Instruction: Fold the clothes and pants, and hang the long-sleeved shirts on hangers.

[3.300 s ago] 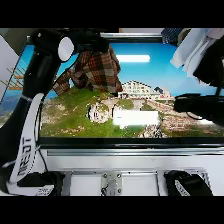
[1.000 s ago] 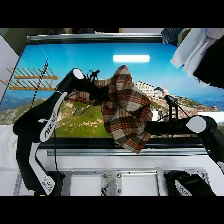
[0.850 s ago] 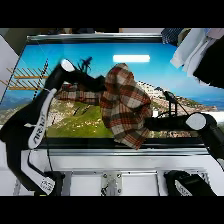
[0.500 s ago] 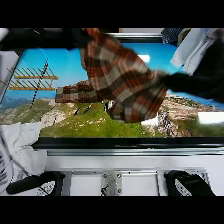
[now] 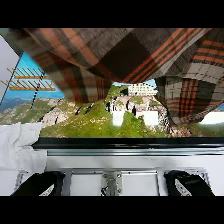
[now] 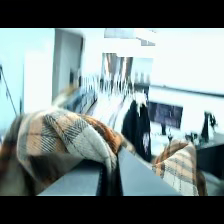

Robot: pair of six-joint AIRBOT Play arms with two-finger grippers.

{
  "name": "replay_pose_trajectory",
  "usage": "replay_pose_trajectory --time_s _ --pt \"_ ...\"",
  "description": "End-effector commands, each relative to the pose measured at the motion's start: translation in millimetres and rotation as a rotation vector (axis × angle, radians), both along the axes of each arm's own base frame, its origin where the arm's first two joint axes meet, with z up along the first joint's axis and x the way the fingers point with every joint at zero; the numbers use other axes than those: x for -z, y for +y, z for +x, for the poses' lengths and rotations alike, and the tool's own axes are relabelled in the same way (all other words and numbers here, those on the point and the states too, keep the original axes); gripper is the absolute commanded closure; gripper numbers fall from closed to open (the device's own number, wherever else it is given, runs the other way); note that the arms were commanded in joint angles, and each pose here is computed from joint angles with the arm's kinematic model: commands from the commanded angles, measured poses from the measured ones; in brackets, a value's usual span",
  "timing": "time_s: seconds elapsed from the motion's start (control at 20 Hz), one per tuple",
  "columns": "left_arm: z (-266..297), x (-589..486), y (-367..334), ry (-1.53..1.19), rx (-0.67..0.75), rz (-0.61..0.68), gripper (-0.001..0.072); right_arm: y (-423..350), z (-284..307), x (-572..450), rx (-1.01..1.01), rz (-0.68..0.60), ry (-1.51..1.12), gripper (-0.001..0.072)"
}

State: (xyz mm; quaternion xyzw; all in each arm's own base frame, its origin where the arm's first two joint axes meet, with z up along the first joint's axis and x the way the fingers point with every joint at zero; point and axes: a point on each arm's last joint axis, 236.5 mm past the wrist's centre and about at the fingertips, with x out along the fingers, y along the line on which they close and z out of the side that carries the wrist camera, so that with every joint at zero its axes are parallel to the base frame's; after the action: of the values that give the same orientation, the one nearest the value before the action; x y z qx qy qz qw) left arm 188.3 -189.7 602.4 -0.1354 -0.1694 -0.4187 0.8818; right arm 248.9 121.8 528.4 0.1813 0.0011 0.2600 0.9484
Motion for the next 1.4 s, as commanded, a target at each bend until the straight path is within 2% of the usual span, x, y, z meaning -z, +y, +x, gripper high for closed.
replay_pose_trajectory --time_s 0.0,0.2,0.3,0.4,0.55,0.7,0.75,0.8,0.85,0.9,0.95,1.05,1.15,1.35 --pt "-8.5 -12.5 10.0 -0.084 -0.049 -0.033 0.0687 4.6 2.2 18.7 -0.023 0.048 0.132 0.0684" --pt "77.2 65.1 -26.6 0.187 -0.109 0.132 0.0688 17.9 32.8 143.8 -0.079 -0.117 0.608 0.0684" --pt "135.9 143.4 -37.4 0.432 -0.178 0.270 0.0687 20.4 50.0 210.5 -0.129 -0.241 0.792 0.0684" --pt "178.2 232.0 -40.4 0.678 -0.208 0.436 0.0687 21.9 72.6 274.7 -0.166 -0.307 0.944 0.0684" --pt "216.2 366.3 -31.4 1.046 -0.218 0.665 0.0687 15.1 123.1 364.6 -0.130 -0.346 1.090 0.0682" --pt "243.6 456.1 -30.1 1.246 -0.215 0.771 0.0687 -14.3 190.9 420.4 0.026 -0.407 1.067 0.0657" --pt "253.6 474.8 -32.1 1.282 -0.220 0.764 0.0686 -20.2 208.1 426.3 0.059 -0.397 1.038 0.0444" --pt "260.9 491.3 -40.0 1.306 -0.201 0.754 0.0511 -25.9 221.7 425.7 0.087 -0.375 1.004 0.0119" --pt "265.6 502.9 -46.0 1.329 -0.177 0.737 0.0170 -33.3 232.1 418.2 0.116 -0.354 0.962 0.0007" --pt "269.0 511.2 -49.9 1.357 -0.151 0.709 0.0044 -40.0 239.0 404.8 0.141 -0.336 0.917 0.0008" --pt "269.2 515.5 -55.8 1.391 -0.109 0.669 0.0046 -45.4 240.1 389.5 0.157 -0.329 0.876 0.0008" --pt "271.7 514.2 -52.8 1.432 -0.069 0.604 0.0046 -45.8 229.0 356.7 0.135 -0.393 0.775 0.0008" --pt "279.7 507.7 -30.4 1.434 -0.110 0.577 0.0046 -33.5 205.5 335.1 0.089 -0.447 0.732 0.0008" --pt "287.7 486.9 12.2 1.444 -0.161 0.497 0.0046 -1.8 169.7 315.5 0.014 -0.478 0.679 0.0008"
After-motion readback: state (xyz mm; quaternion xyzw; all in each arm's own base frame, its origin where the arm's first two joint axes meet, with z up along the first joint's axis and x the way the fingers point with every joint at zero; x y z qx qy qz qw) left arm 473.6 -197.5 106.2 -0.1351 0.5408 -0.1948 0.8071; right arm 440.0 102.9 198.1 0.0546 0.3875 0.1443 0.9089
